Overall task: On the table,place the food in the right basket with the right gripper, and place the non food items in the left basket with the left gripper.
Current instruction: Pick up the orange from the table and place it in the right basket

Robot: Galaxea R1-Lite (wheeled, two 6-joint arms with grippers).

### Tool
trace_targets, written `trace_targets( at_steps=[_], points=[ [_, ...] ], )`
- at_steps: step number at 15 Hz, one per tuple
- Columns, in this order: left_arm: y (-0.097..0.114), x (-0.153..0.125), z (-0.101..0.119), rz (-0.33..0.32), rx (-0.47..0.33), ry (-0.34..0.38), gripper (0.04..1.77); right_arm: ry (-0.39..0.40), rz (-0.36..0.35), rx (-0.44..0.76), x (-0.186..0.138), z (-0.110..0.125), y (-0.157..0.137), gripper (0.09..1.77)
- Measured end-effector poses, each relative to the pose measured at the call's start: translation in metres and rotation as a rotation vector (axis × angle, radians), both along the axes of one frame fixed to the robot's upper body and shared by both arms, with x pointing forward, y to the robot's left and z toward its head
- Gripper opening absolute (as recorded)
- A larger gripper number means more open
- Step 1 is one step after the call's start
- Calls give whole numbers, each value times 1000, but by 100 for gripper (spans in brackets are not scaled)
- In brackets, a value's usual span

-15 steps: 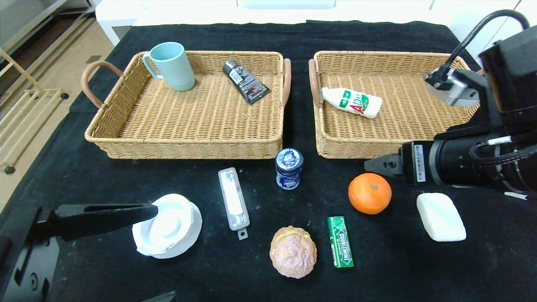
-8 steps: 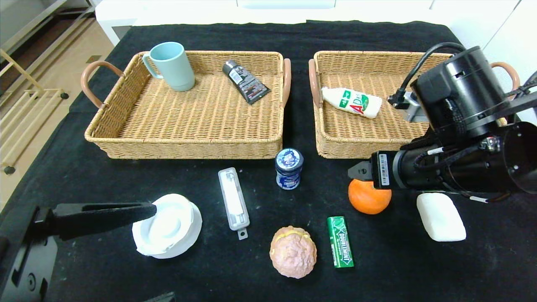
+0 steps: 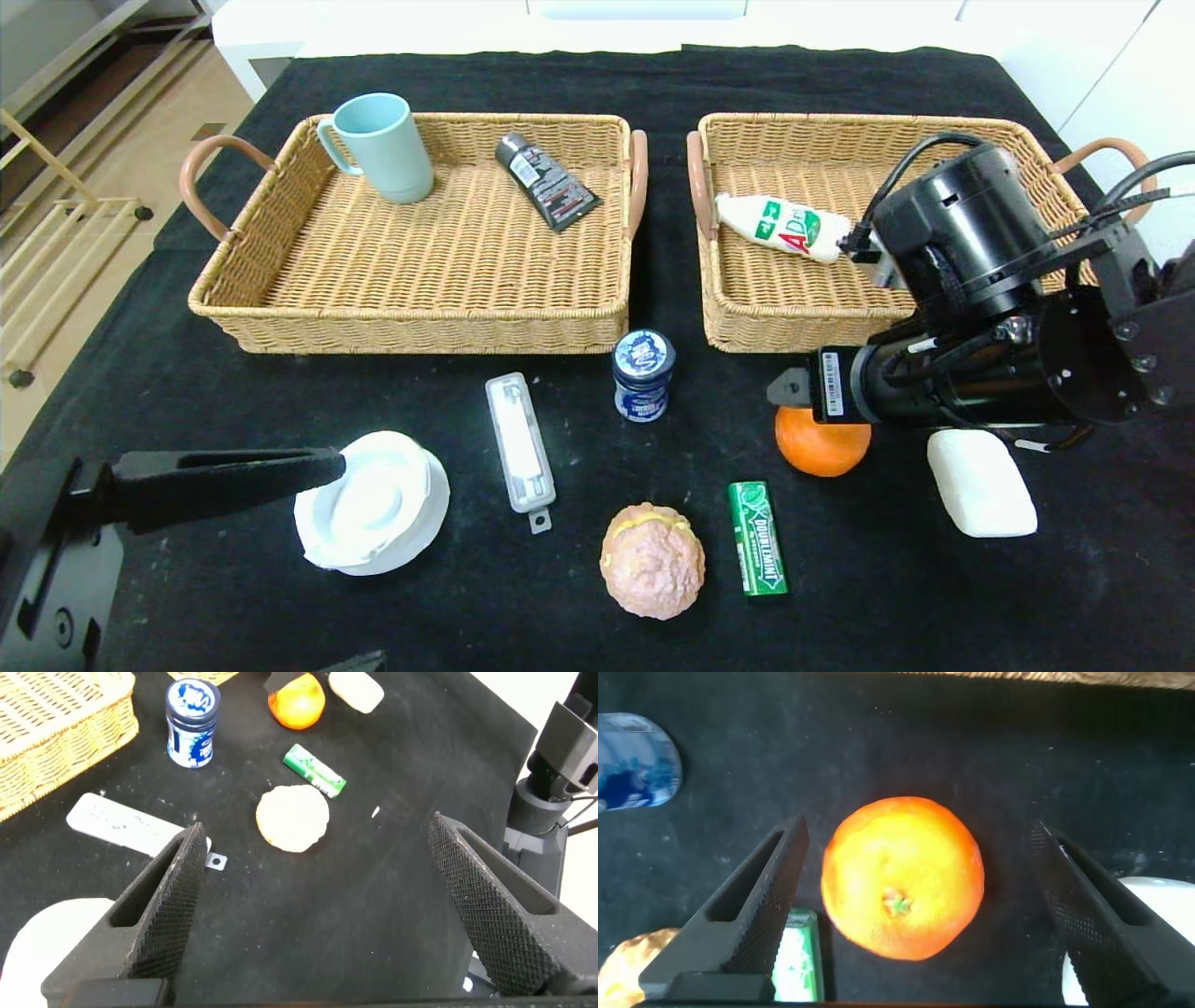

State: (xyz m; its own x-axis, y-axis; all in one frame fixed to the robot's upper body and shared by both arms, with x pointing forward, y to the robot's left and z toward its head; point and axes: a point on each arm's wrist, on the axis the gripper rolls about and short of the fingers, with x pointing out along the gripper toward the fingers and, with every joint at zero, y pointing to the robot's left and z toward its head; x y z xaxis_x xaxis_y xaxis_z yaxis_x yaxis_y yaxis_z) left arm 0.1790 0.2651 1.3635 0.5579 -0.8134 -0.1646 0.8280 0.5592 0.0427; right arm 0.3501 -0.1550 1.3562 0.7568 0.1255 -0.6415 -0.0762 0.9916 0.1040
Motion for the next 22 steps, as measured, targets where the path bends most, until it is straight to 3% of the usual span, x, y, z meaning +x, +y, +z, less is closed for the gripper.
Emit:
trace_targets(
  at_steps=[22],
  points=[
    [1, -2, 0, -1, -2, -8, 172, 67, -15, -24, 8, -22, 9, 171]
  ],
)
